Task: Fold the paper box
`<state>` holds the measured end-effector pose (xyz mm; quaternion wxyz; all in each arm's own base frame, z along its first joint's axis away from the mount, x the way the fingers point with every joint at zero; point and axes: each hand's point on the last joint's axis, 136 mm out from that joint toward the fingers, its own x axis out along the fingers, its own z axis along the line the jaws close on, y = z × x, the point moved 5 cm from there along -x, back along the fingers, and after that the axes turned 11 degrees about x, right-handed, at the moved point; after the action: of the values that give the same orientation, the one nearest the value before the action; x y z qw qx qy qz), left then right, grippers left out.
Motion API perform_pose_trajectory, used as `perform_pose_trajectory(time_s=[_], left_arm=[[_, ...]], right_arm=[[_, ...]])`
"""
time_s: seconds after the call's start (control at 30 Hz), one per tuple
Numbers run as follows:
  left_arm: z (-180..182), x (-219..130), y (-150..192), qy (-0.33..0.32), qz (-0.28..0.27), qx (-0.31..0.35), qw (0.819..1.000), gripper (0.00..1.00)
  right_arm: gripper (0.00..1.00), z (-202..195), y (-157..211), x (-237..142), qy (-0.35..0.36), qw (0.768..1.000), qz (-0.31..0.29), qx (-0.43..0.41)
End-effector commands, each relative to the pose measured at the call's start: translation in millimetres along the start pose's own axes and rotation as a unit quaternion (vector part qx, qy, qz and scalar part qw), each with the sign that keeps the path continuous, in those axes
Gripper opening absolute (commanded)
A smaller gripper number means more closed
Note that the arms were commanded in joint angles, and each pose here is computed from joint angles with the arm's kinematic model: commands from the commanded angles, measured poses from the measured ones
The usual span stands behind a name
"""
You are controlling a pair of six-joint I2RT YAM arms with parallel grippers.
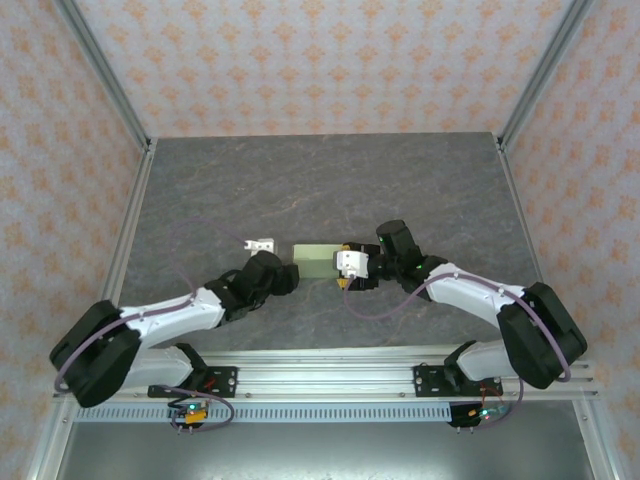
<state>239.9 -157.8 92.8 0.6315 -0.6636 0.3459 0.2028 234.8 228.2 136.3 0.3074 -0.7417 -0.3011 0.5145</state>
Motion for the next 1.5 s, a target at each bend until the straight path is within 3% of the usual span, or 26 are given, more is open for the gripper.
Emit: perform_pose_trajectory(time_s=[0.0,0.17,0.33,0.63,0.73,0.9,1.0,1.17,1.33,1.47], left_arm=[[0,6,0,-0.010,-0.004,0.018,1.000,0.73],[2,1,-4,-0.013,-0.015,0.022,1.000,0.73],[8,-8,-6,-0.025,-0.027,0.020,0.999,0.74],[34,-36,-16,-0.079,-0.056,-0.010,0.995,0.86],[49,-44,-18,-0.106,-0.054,-0.027,0.993,0.99],[71,-55,-23,-0.154,-0.060,-0.052,0.985,1.00],[79,-60,-26,-0.161,-0.061,-0.059,0.983,1.00],[87,-65,-34,-0.160,-0.078,-0.095,0.979,1.00],[89,-66,-46,-0.161,-0.088,-0.101,0.978,1.00],[93,-69,-59,-0.178,-0.088,-0.087,0.976,1.00]], right_arm=[[0.63,23,21,-3,-0.053,0.997,0.048,0.041],[0.68,7,-15,-18,-0.026,0.999,-0.009,0.032],[0.75,-18,-39,-17,0.004,0.999,-0.027,0.029],[0.76,-35,-33,23,-0.036,0.998,0.044,0.035],[0.74,-27,-20,35,-0.086,0.991,0.086,0.053],[0.63,-21,-7,48,-0.119,0.980,0.129,0.093],[0.61,-21,-7,49,-0.071,0.987,0.128,0.071],[0.57,-23,-10,46,0.075,0.989,0.126,-0.007],[0.58,-20,3,43,0.296,0.941,0.154,-0.057],[0.65,-15,10,30,0.377,0.909,0.171,-0.045]])
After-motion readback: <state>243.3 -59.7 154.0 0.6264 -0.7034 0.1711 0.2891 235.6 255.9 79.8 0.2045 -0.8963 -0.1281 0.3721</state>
